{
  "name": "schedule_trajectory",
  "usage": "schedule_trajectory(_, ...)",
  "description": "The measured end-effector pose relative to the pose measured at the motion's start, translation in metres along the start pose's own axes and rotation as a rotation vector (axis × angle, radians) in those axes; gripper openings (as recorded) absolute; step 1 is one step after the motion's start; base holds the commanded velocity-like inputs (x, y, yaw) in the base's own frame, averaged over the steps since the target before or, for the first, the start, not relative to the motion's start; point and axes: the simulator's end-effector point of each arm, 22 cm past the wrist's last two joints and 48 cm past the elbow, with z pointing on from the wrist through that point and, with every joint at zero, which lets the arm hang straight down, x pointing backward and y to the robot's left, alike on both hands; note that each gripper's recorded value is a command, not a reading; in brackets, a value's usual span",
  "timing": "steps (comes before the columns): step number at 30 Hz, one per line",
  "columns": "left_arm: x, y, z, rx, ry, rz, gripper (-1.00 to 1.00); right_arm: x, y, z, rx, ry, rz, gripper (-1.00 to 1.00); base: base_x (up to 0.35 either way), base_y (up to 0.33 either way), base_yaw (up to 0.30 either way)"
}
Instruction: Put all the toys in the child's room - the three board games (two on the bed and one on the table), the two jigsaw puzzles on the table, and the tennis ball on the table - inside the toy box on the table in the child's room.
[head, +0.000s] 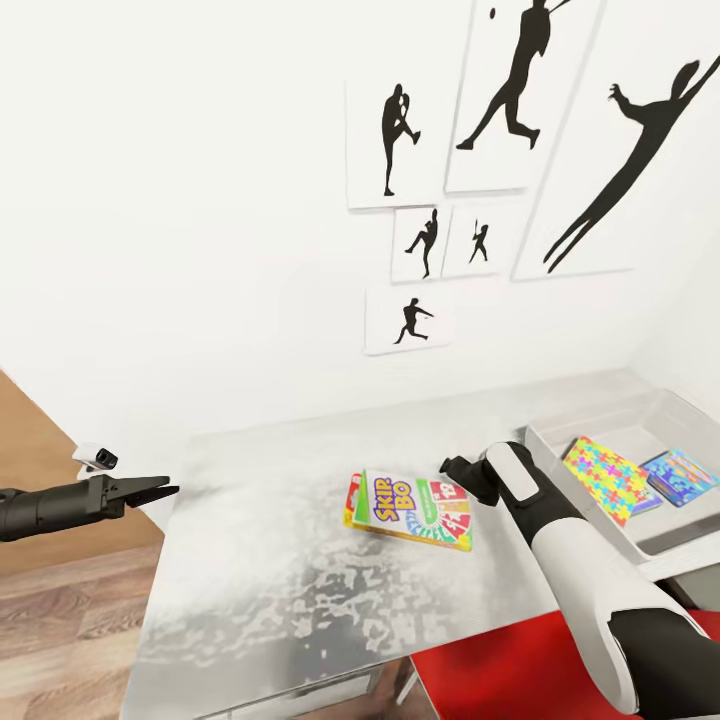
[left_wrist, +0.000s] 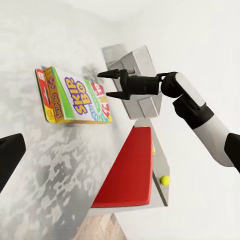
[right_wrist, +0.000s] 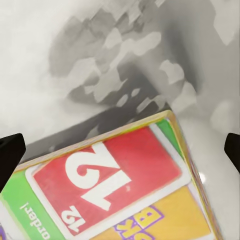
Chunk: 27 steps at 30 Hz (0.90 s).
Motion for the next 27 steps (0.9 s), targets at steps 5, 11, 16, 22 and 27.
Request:
schedule_trajectory(5,0.0001,0.0001,0.0001,0.0,0.0,0.0,1.0,0.0005,0.0008,0.0002,-0.002,0.001,-0.001,1.0,0.0,0.133,0.0)
schedule_trajectory(11,0.0,0.0,0.0001,0.0,0.0,0.0,1.0,0.0005,0.0013,0.0001,-0.003,0.0,-0.001,1.0,0.0,0.032,0.0)
schedule_trajectory(16,-0.0001,0.0,0.0001,0.0,0.0,0.0,1.0,0.0006,0.0013,0.0002,-0.003,0.0,-0.001,1.0,0.0,0.004,0.0)
schedule_trajectory(22,0.0001,0.0,0.0,0.0,0.0,0.0,1.0,0.0003,0.0007,0.0,-0.002,0.0,-0.002,1.0,0.019,0.0,0.0)
schedule_trajectory(27,0.0001,0.0001,0.0003,0.001,0.0,-0.001,1.0,0.0002,0.0004,0.0002,-0.002,0.001,-0.002,1.0,0.036,0.0,0.0)
